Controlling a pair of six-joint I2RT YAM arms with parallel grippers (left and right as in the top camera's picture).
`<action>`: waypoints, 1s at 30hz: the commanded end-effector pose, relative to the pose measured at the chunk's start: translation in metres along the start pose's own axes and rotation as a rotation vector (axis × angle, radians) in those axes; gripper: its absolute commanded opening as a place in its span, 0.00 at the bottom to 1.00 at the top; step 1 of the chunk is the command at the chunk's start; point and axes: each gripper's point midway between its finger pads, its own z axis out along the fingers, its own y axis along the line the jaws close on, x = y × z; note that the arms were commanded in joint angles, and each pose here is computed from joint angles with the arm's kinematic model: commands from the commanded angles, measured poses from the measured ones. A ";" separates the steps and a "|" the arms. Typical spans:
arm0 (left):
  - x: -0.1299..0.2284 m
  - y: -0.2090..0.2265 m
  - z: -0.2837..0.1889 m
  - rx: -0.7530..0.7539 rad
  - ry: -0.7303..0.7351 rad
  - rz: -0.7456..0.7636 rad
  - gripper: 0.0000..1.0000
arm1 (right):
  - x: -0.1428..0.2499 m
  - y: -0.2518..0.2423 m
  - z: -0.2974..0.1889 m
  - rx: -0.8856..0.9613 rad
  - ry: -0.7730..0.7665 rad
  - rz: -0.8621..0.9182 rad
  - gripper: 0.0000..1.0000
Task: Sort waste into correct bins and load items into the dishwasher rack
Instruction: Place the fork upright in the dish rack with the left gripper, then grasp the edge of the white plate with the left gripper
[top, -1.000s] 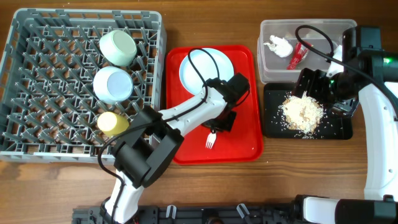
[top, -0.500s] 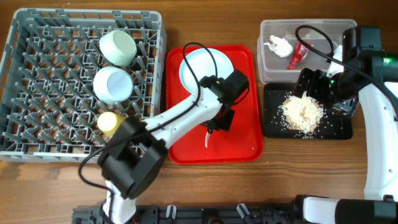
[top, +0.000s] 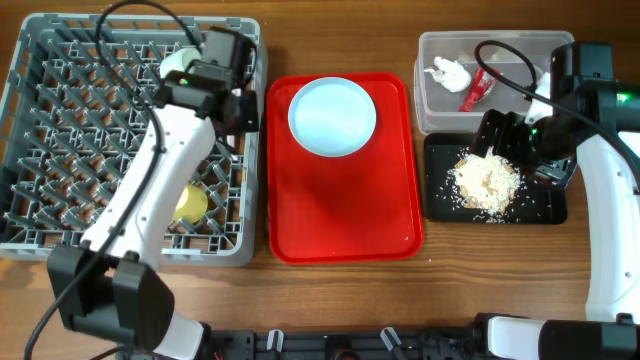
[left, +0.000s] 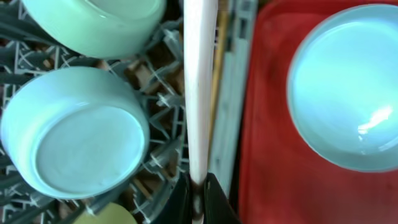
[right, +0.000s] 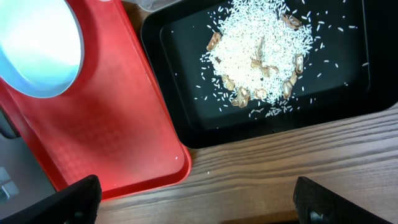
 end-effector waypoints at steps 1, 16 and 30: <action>-0.003 0.020 0.019 -0.015 0.030 -0.025 0.12 | -0.002 -0.002 -0.004 0.010 -0.016 0.000 1.00; 0.006 -0.050 0.009 0.267 0.065 0.029 0.47 | -0.003 -0.002 -0.004 0.009 -0.020 0.001 1.00; 0.064 -0.232 0.070 0.417 -0.004 0.526 0.84 | -0.004 -0.002 -0.004 0.008 -0.021 0.002 1.00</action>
